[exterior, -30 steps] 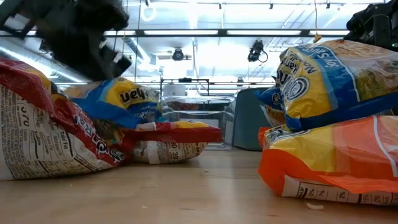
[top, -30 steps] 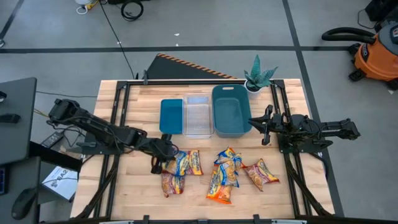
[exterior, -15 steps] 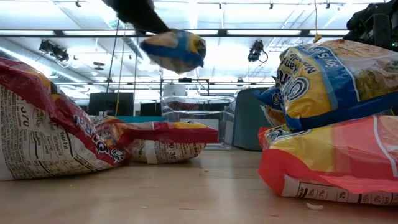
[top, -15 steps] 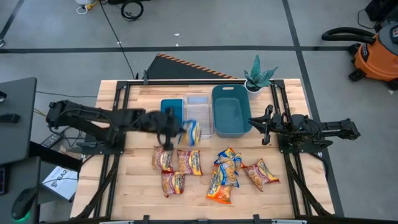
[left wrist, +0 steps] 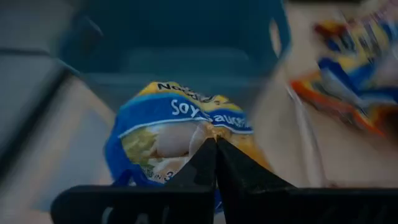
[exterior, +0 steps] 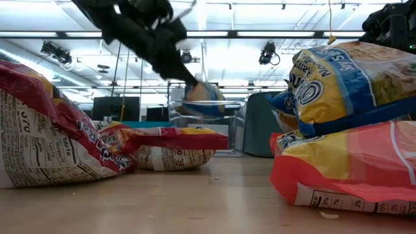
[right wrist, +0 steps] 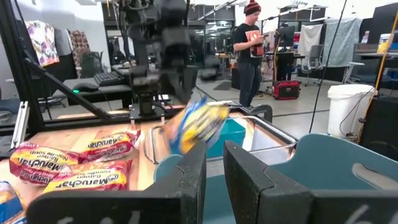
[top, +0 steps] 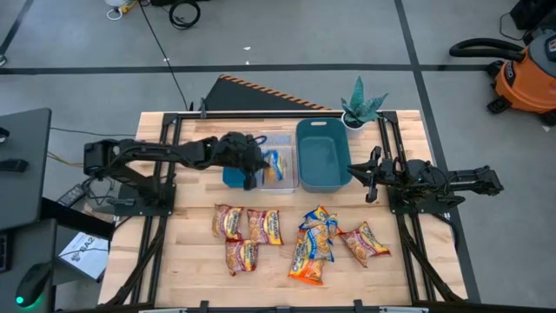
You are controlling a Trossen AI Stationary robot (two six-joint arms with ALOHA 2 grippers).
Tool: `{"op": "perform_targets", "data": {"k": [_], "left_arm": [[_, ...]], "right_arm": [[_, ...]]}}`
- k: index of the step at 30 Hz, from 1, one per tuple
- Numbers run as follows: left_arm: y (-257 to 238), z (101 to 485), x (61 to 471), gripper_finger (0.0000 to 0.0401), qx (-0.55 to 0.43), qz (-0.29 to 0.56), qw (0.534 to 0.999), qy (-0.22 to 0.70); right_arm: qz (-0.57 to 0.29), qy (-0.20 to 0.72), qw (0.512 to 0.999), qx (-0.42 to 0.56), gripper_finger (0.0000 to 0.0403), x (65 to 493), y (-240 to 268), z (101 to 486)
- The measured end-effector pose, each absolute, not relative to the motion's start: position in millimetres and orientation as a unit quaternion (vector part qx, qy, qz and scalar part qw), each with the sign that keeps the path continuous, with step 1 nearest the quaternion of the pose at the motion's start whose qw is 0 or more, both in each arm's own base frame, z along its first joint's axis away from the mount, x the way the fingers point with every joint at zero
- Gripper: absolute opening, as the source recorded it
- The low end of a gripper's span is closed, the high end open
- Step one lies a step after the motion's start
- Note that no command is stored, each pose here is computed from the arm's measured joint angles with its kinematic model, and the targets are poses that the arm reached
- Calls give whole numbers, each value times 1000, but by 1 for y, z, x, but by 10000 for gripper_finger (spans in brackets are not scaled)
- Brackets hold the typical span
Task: Sort Maruchan noodles
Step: Put the left blue noodle into the transparent bin, then put the right blue noodle into the transparent bin
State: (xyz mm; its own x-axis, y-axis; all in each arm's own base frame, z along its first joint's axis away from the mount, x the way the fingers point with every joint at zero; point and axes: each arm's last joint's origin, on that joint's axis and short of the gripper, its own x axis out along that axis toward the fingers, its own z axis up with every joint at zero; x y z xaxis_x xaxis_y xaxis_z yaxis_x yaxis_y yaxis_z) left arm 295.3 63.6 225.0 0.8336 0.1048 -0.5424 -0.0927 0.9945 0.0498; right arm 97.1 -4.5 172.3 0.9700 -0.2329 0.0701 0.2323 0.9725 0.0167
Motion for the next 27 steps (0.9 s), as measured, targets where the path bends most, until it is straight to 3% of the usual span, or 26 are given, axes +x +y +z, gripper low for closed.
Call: {"op": "perform_targets", "data": {"k": [3, 9, 13, 22, 27], "left_arm": [[59, 224, 303, 35, 7, 28, 956, 291], [57, 236, 308, 135, 32, 53, 949, 309], [35, 239, 321, 179, 18, -12, 963, 270], [-41, 220, 363, 175, 20, -100, 960, 262], [-73, 217, 391, 172, 115, -108, 955, 252]], "right_arm": [[-117, -37, 992, 4, 61, 97, -5, 172], [-117, -36, 992, 4, 61, 97, -5, 172], [-117, -37, 992, 4, 61, 97, -5, 172], [-117, -37, 992, 4, 61, 97, -5, 172], [-117, -39, 992, 5, 61, 97, -5, 173]]}}
